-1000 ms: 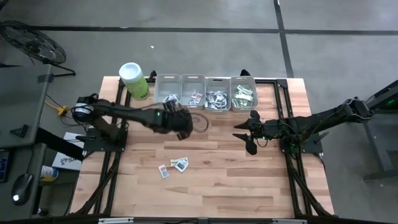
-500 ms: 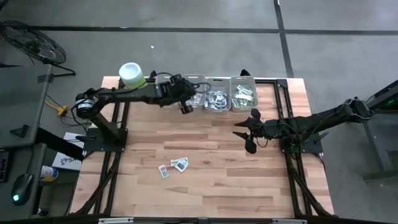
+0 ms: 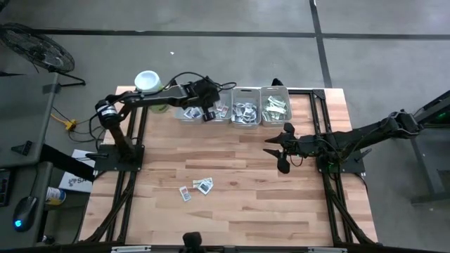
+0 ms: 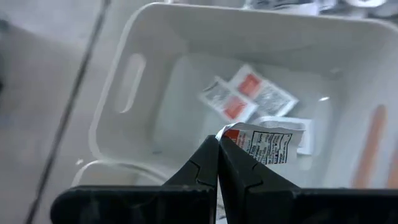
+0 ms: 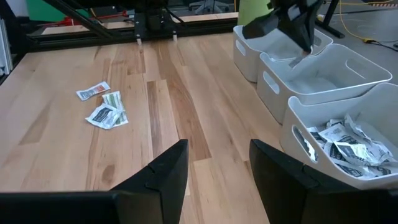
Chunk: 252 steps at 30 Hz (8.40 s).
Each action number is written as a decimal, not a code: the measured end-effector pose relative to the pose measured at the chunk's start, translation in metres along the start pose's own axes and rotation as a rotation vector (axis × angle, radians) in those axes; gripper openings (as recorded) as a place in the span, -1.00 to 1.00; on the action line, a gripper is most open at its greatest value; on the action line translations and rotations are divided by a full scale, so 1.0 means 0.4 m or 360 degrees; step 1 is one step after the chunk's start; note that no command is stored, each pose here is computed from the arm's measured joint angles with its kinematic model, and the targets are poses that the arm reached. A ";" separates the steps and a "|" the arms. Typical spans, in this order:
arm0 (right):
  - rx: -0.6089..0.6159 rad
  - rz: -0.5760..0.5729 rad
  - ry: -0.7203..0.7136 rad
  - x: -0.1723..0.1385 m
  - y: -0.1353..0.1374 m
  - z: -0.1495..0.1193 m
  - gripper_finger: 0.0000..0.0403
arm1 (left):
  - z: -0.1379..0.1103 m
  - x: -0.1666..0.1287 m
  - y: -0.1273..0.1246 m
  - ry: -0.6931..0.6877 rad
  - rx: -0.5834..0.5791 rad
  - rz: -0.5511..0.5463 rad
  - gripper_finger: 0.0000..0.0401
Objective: Pick & Place First Aid Supplies
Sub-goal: Put the ointment pack into the middle left gray bin, then put the bandage into the right gray bin
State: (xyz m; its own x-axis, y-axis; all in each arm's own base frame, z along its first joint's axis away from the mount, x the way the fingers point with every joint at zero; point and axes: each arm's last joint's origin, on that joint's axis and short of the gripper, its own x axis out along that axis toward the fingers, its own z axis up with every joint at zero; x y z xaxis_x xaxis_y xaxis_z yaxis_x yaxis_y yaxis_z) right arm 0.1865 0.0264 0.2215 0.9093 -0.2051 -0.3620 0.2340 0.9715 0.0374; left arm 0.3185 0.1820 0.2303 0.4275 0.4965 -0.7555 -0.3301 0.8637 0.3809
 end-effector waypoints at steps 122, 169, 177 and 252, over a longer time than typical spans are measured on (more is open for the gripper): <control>0.0201 0.0313 -0.0087 -0.040 0.088 0.001 -0.18 | -0.306 -0.300 -0.783 0.0997 -0.0365 -0.0292 -0.99; -0.0036 -0.0095 -0.0147 -0.038 0.067 -0.003 -0.18 | 0.071 -0.083 -0.298 0.0377 0.0350 0.0716 -1.00; -0.0155 -0.0214 -0.0229 -0.030 0.048 0.017 -0.18 | 0.095 -0.003 -0.138 0.0303 0.0256 0.0565 -1.00; -0.0036 -0.0084 0.0006 0.000 -0.005 -0.003 -0.18 | 0.003 -0.279 -0.260 0.0672 0.0034 -0.0643 -0.55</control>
State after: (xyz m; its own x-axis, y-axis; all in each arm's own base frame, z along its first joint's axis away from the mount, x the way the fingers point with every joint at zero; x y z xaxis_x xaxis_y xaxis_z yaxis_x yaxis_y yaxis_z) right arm 0.1858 0.0246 0.2202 0.8945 -0.2559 -0.3665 0.2740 0.9617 -0.0029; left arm 0.3064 0.0367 0.2757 0.1418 0.0536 -0.9884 -0.1916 0.9811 0.0257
